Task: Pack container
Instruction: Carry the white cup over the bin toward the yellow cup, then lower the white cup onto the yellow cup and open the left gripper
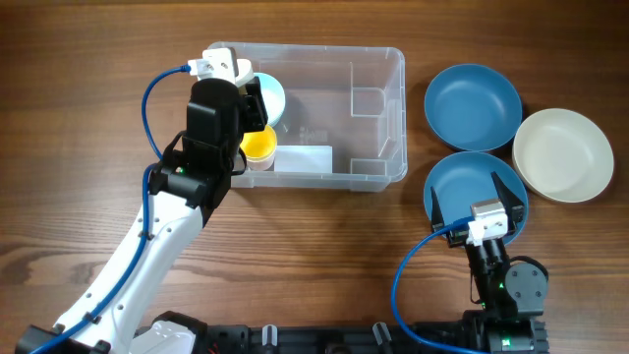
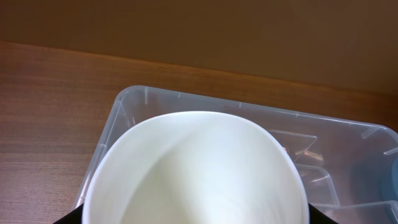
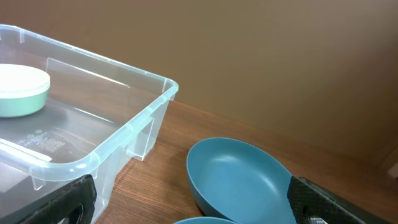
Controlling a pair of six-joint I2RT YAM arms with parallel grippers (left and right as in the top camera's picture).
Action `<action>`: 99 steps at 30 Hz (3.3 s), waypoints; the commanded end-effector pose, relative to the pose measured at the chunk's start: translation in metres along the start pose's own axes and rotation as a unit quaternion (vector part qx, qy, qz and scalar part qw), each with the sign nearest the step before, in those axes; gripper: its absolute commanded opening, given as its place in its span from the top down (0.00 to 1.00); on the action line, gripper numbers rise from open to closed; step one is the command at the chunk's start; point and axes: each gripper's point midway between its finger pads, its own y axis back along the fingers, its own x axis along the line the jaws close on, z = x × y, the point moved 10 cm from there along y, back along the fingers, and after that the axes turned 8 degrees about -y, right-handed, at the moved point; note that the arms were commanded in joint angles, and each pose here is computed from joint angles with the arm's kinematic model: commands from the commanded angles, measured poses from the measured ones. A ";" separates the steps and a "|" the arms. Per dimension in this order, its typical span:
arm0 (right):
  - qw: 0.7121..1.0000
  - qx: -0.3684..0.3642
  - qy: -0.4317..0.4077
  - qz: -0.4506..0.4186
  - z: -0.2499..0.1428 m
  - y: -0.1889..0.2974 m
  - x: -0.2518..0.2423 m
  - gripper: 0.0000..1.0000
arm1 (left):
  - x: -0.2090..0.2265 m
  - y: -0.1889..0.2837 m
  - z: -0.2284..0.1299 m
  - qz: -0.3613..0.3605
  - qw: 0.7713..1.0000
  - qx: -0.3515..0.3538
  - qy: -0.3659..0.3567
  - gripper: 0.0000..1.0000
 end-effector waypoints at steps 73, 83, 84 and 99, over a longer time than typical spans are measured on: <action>1.000 -0.001 0.004 0.011 0.000 0.000 0.002 0.00 | 0.003 -0.016 -0.079 -0.001 0.998 -0.060 -0.011 0.24; 1.000 -0.001 0.004 0.011 0.000 0.000 0.002 0.00 | 0.003 -0.015 -0.077 -0.002 0.998 -0.062 -0.010 0.41; 1.000 -0.001 0.004 0.011 0.000 0.000 0.002 0.00 | 0.002 -0.013 -0.076 -0.004 0.998 -0.066 -0.010 0.41; 1.000 -0.001 0.004 0.011 0.000 0.000 0.002 0.00 | 0.004 0.015 -0.067 -0.009 0.998 -0.063 -0.013 0.45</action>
